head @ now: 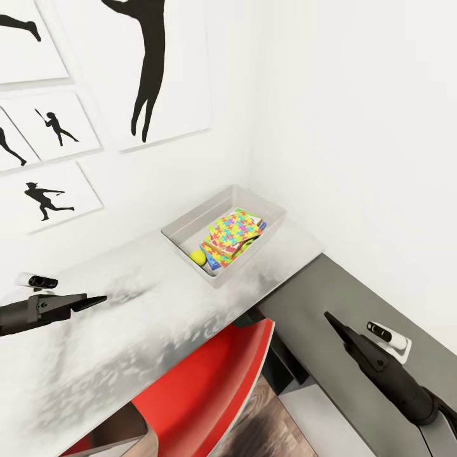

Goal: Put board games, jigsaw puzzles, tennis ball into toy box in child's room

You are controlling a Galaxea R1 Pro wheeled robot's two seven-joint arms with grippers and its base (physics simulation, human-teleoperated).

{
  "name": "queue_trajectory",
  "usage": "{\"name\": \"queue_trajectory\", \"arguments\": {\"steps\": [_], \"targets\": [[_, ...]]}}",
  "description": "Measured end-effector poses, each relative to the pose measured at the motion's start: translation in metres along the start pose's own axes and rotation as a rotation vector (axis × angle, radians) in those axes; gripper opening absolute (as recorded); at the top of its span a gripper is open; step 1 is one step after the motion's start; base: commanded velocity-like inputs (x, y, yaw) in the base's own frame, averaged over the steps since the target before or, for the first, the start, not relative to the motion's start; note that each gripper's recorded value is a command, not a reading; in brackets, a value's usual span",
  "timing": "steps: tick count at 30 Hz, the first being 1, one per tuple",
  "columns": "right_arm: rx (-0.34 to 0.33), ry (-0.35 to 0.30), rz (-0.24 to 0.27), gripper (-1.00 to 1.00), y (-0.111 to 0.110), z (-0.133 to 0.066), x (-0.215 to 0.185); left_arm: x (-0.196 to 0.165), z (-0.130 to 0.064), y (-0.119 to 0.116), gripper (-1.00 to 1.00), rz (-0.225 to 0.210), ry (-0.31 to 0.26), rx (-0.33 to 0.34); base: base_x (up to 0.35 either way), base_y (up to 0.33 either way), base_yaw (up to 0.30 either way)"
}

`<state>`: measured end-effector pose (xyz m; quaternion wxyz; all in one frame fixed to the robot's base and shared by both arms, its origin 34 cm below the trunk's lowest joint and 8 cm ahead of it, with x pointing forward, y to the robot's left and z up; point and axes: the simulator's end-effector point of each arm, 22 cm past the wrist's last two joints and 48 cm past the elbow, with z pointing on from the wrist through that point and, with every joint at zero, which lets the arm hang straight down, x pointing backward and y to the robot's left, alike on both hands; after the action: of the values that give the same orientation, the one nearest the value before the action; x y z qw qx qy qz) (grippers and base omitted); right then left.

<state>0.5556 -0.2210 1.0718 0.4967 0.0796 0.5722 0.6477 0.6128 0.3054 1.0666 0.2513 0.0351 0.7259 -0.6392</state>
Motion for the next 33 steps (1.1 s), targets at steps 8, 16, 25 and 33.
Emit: {"name": "queue_trajectory", "arguments": {"steps": [8,16,25,33], "targets": [[0.015,0.022,-0.013,1.0,-0.002,0.0,0.004,-0.001,0.0,-0.002,1.0,0.004,0.0,0.0,0.0,0.0,0.0],[0.025,0.037,-0.025,1.0,-0.004,0.0,0.007,-0.001,0.0,-0.003,1.0,0.007,-0.001,0.001,0.0,0.0,0.0],[0.025,0.035,-0.029,1.0,-0.003,0.0,0.007,-0.002,-0.001,-0.005,1.0,0.011,-0.001,0.002,-0.062,0.0,0.0],[0.01,0.032,-0.04,1.0,0.004,0.002,0.004,-0.003,-0.001,-0.011,1.0,0.023,-0.004,0.006,-0.114,0.0,0.029]]}}
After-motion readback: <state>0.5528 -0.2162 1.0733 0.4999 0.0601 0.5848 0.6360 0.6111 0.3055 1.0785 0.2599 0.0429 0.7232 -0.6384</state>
